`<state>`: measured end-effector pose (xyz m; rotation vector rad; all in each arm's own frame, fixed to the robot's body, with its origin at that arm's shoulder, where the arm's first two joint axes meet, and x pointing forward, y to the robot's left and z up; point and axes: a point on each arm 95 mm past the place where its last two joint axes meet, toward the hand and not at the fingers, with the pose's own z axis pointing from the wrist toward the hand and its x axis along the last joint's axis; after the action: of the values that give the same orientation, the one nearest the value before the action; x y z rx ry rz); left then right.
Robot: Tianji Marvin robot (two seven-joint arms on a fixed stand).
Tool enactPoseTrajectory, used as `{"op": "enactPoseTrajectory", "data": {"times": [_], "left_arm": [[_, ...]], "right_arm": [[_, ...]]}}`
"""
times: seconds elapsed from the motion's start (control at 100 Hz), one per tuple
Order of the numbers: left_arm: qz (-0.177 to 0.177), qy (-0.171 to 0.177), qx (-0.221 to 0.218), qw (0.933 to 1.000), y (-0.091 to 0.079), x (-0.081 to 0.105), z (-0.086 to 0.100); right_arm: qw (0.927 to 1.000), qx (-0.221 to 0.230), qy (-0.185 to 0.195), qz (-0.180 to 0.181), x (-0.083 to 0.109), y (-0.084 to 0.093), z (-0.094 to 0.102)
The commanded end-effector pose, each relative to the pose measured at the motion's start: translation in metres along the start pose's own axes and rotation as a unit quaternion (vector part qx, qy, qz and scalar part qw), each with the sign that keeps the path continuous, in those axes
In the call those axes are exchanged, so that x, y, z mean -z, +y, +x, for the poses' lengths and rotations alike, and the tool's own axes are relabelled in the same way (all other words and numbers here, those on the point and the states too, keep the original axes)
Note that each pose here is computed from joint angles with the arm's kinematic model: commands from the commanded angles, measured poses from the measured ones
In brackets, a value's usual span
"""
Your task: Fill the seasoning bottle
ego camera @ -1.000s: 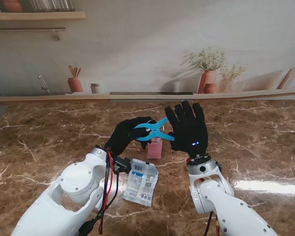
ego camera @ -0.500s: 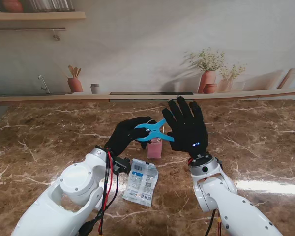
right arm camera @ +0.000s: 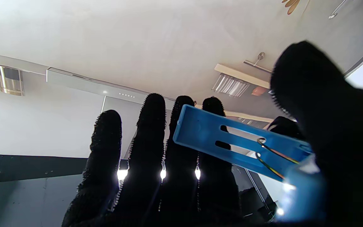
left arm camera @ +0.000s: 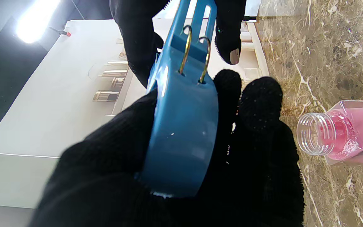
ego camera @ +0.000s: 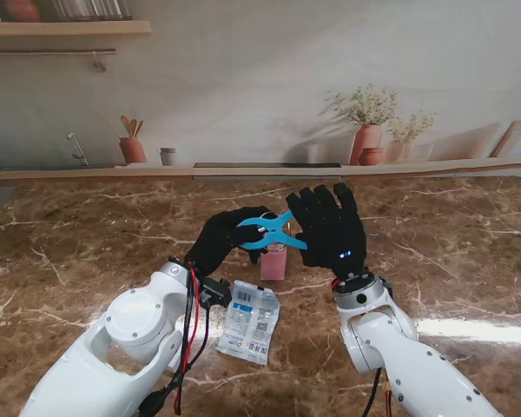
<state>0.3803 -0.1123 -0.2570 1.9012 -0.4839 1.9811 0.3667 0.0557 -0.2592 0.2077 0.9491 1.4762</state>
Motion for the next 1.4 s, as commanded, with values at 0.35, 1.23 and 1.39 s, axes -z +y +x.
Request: {"op": "enactPoseTrajectory", "data": {"times": [0.35,1.23,1.39], "left_arm": [[-0.002,-0.002,0.007,1.0,-0.001,0.001,0.001],[-0.005,0.017,-0.119,0.9927,-0.03,0.0,0.0],[0.023,0.003,-0.143,0.9894,-0.046,0.003,0.002]], "right_arm": [[0.9998,0.004,-0.016,0.008,0.005,-0.014,-0.006],[0.9991,0.006,-0.036,0.021,0.009,-0.022,-0.015],[0.9989,0.016,-0.039,0.02,0.014,-0.026,-0.017]]}}
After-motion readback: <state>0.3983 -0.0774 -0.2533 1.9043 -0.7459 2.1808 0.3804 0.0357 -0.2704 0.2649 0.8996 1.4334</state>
